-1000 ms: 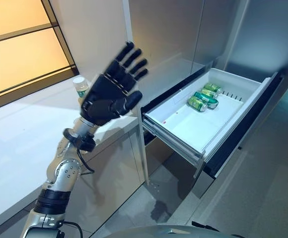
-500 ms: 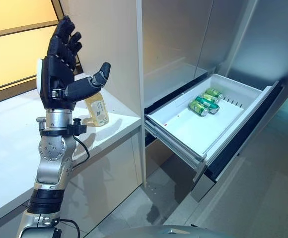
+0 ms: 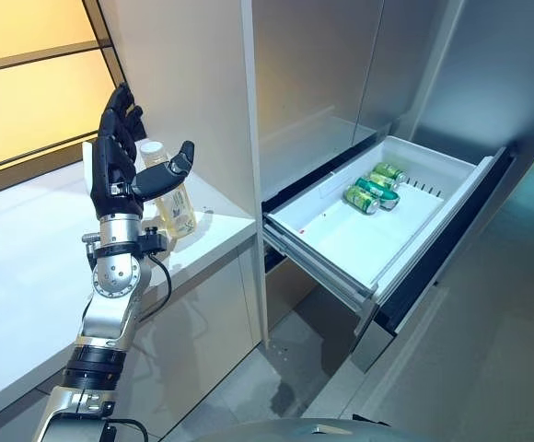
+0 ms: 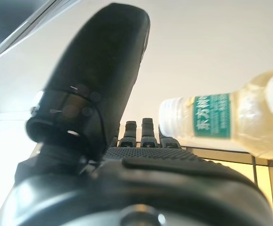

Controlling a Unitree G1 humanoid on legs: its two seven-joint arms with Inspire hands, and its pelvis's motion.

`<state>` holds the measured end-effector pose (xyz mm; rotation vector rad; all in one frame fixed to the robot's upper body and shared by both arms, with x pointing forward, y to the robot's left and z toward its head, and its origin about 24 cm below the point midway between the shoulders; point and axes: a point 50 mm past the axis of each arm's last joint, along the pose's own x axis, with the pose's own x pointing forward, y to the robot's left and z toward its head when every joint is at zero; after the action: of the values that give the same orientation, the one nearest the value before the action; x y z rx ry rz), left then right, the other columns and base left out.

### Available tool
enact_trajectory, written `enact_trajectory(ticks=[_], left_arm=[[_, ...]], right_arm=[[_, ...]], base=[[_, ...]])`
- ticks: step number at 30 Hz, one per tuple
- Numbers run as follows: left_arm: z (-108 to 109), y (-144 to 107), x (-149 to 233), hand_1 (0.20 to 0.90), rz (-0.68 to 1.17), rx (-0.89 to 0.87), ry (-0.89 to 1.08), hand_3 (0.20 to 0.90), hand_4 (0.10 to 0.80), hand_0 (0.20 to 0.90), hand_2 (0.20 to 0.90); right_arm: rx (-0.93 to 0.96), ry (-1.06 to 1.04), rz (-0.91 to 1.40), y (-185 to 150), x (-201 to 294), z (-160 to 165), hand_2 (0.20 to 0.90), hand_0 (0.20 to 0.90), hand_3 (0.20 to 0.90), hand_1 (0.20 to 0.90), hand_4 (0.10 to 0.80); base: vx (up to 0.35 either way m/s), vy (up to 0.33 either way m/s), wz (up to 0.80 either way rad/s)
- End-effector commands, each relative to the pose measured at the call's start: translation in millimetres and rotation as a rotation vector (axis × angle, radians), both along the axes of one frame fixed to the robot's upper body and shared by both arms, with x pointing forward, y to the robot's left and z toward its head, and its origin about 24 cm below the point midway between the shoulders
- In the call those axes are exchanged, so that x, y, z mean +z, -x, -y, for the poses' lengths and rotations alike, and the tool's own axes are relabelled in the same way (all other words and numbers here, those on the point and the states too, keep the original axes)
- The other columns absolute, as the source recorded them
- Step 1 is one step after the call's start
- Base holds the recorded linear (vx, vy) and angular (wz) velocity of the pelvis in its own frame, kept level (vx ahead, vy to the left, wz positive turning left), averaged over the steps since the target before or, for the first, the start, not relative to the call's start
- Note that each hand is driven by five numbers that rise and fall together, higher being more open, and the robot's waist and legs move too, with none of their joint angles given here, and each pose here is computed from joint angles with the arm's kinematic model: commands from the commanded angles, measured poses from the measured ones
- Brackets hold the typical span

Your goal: Put drinks into fridge and close the fridge

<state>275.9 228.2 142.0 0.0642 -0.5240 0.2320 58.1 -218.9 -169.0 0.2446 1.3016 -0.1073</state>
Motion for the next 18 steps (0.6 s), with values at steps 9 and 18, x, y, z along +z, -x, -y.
enact_trajectory(ticks=[9,18], left_arm=[[-5.2,-18.8,16.4,0.900,0.037,0.027,-0.077,0.900,0.800,0.900,0.900],[-9.6,-23.0,-1.8,0.900,-0.036,0.071,-0.069,0.900,0.800,0.900,0.900]], right_arm=[[0.078,-0.057,0.007,-9.2,-1.9,-18.2,0.900,0.900,0.900,0.900,0.800],[0.091,-0.054,0.003,-10.4,-1.3,-15.9,0.900,0.900,0.900,0.900,0.800]], base=[[0.006,0.005,-0.03],[0.000,0.000,0.00]])
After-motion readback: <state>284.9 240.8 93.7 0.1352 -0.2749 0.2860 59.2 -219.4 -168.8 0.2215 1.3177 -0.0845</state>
